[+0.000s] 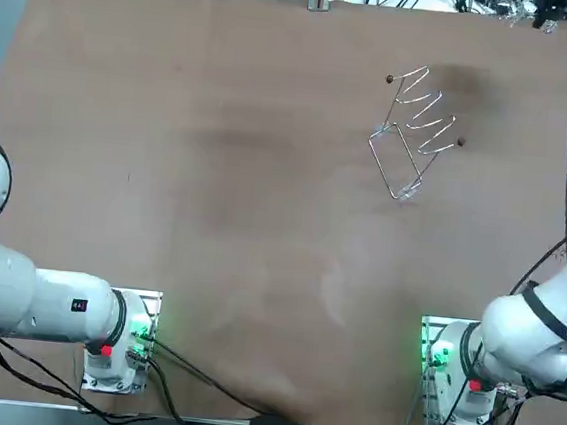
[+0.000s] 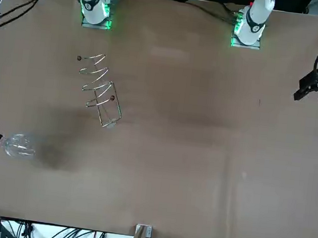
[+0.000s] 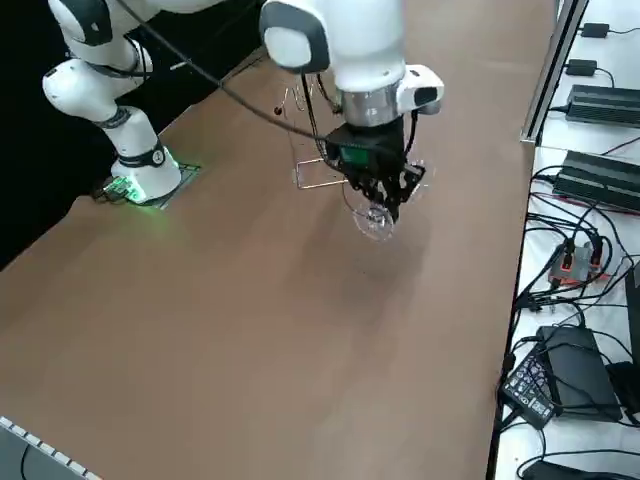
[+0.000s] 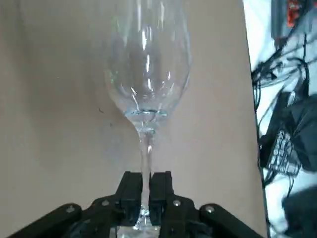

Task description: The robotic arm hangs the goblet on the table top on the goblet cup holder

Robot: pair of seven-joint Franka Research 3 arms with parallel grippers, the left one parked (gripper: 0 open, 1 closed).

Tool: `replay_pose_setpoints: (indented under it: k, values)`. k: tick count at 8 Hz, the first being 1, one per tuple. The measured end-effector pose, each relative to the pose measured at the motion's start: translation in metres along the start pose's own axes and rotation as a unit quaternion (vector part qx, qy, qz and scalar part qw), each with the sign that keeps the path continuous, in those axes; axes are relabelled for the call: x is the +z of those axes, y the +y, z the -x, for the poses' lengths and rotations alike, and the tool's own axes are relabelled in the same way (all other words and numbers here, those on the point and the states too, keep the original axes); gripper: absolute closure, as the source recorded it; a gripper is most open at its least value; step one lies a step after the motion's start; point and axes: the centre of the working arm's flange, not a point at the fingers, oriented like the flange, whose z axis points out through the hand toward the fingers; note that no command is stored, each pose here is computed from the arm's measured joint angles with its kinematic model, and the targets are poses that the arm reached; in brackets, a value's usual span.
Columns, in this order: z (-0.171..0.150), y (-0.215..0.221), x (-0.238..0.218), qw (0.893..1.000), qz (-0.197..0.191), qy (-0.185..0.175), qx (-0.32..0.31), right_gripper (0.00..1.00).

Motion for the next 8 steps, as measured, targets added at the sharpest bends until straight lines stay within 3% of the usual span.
replay_pose_setpoints:
  k: [2, 5, 8]
  values:
    - [-0.019, -0.011, -0.028, 0.997, -0.013, -0.023, 0.077, 0.88]
    - [-0.007, -0.026, -0.020, 0.989, -0.047, -0.034, 0.140, 0.89]
    - [-0.010, -0.042, -0.006, 0.970, -0.103, -0.054, 0.212, 0.89]
